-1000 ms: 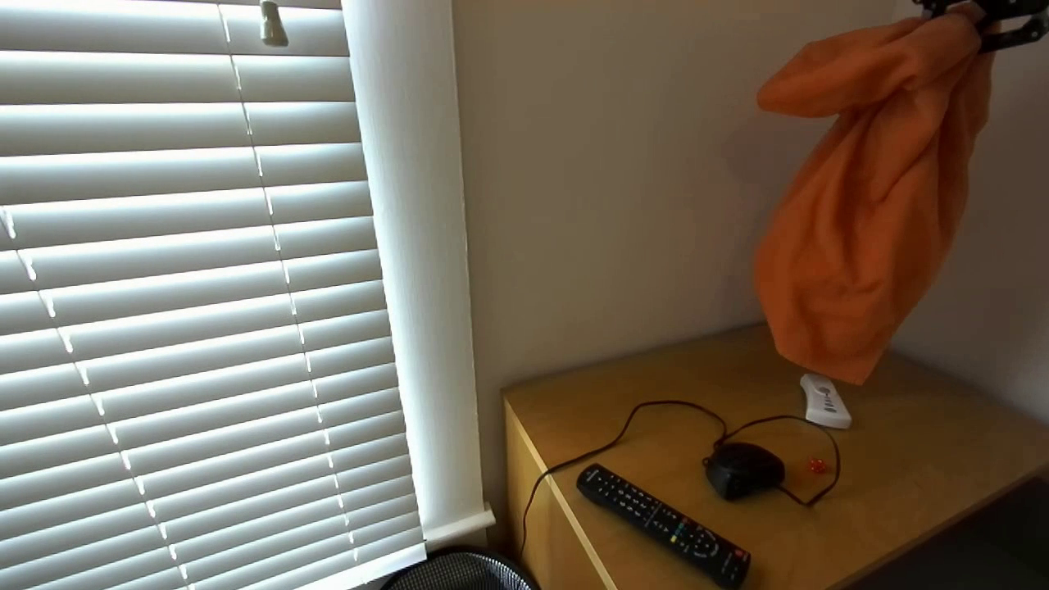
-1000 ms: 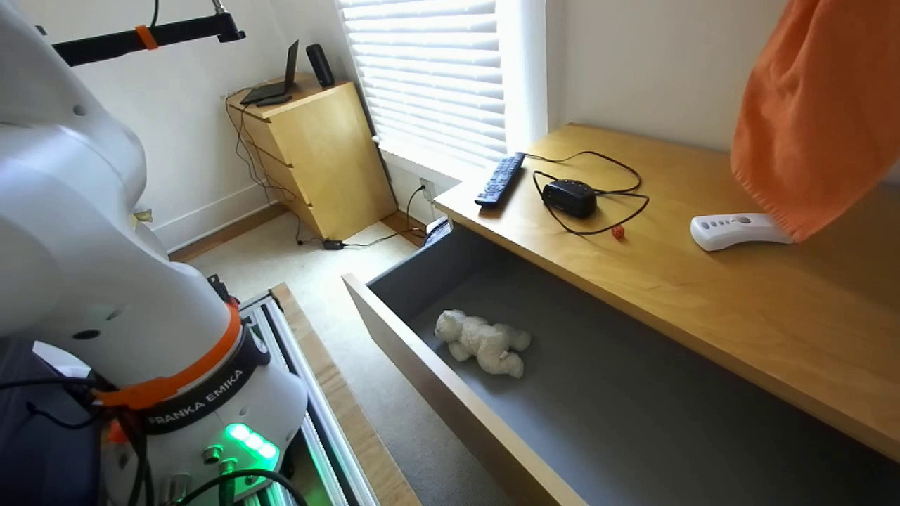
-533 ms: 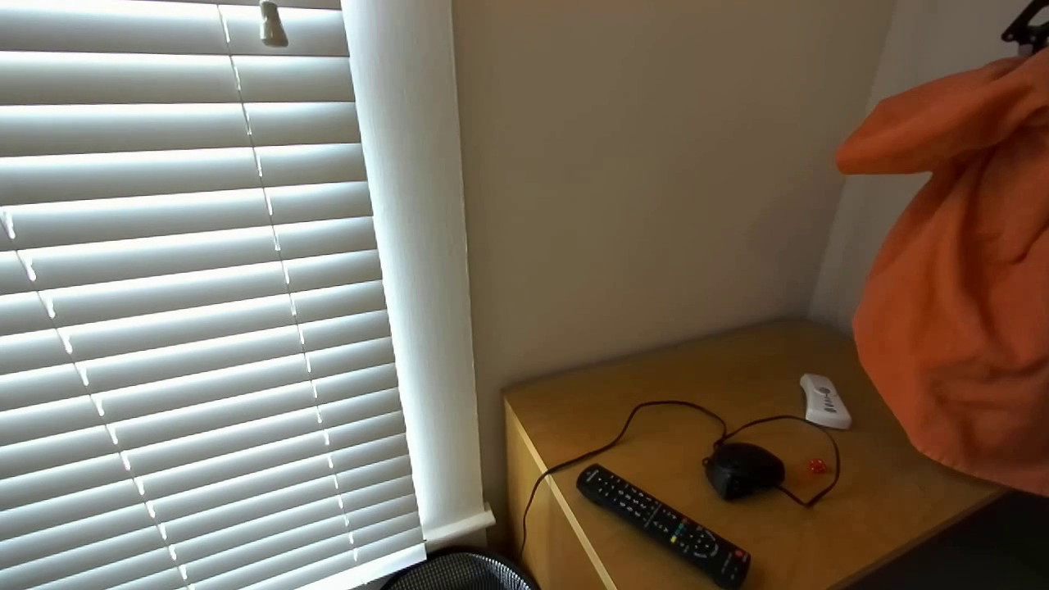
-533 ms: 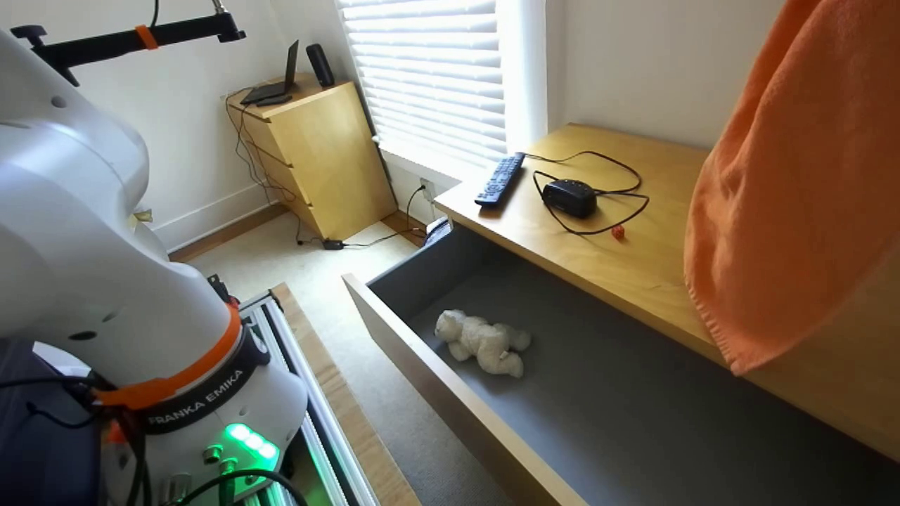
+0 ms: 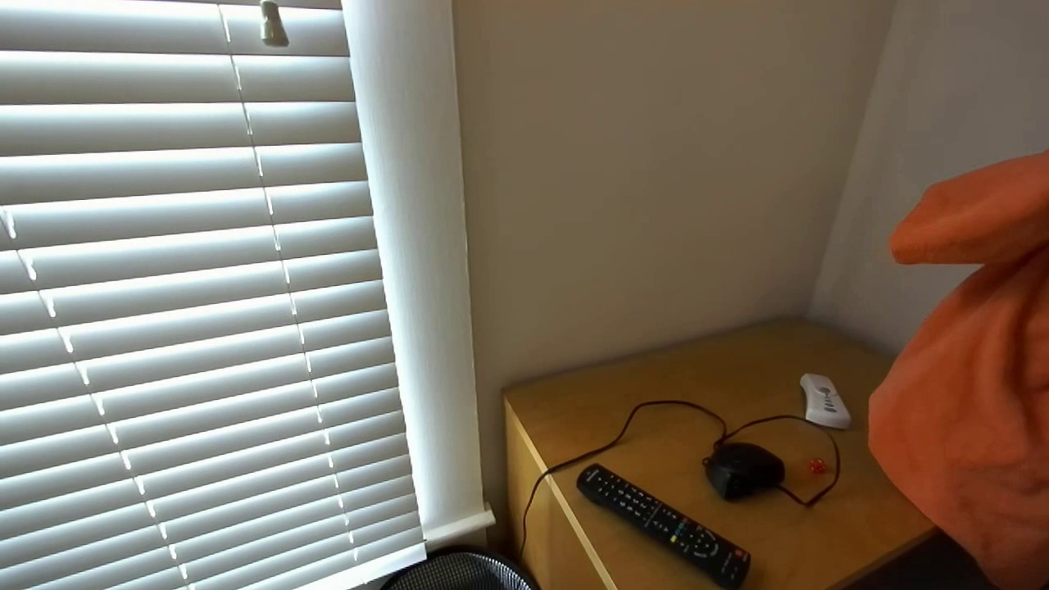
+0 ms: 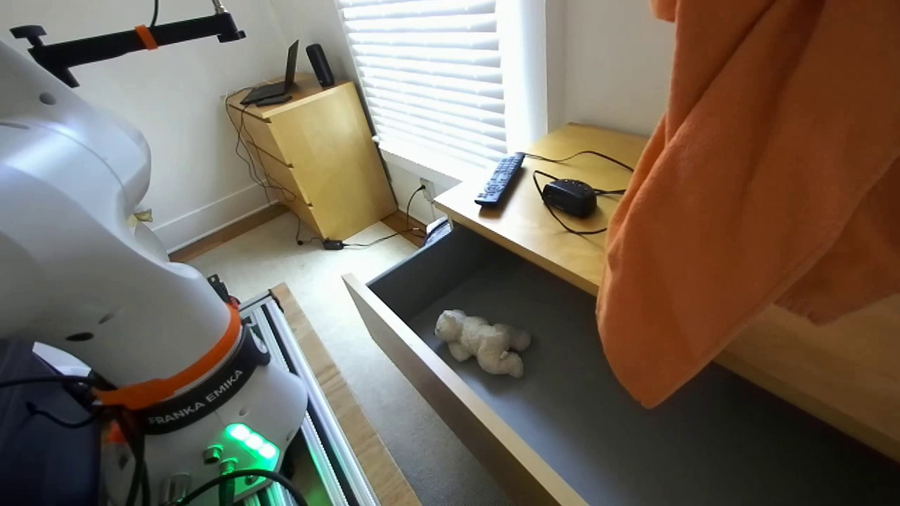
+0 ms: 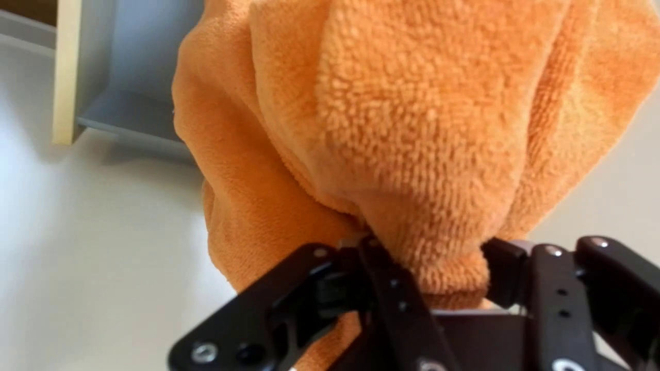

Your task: Place the orange towel in the top drawer

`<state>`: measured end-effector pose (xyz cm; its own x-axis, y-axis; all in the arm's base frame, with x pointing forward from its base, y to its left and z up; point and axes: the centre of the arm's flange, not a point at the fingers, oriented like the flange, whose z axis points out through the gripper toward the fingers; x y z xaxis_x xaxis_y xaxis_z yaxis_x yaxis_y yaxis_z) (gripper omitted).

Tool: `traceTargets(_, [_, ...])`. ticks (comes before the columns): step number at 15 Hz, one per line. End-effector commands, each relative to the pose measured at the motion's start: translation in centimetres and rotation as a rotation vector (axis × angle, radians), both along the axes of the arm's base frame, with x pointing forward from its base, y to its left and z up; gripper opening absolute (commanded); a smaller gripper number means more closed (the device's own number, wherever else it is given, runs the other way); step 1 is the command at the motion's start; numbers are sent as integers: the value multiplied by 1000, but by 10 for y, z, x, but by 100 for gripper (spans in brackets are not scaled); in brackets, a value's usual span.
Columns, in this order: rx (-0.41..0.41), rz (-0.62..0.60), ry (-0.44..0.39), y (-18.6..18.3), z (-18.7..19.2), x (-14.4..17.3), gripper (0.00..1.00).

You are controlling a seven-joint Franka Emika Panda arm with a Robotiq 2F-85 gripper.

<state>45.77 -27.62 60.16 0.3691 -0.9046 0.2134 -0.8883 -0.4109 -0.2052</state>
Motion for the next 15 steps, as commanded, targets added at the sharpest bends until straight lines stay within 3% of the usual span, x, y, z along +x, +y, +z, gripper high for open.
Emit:
traceTargets(1, [13, -63, 93, -3, -22, -26, 6])
traceTargets(8, [120, -173, 204, -23, -98, -34, 6])
traceTargets(15, [123, -272, 285, -44, -172, -29, 6])
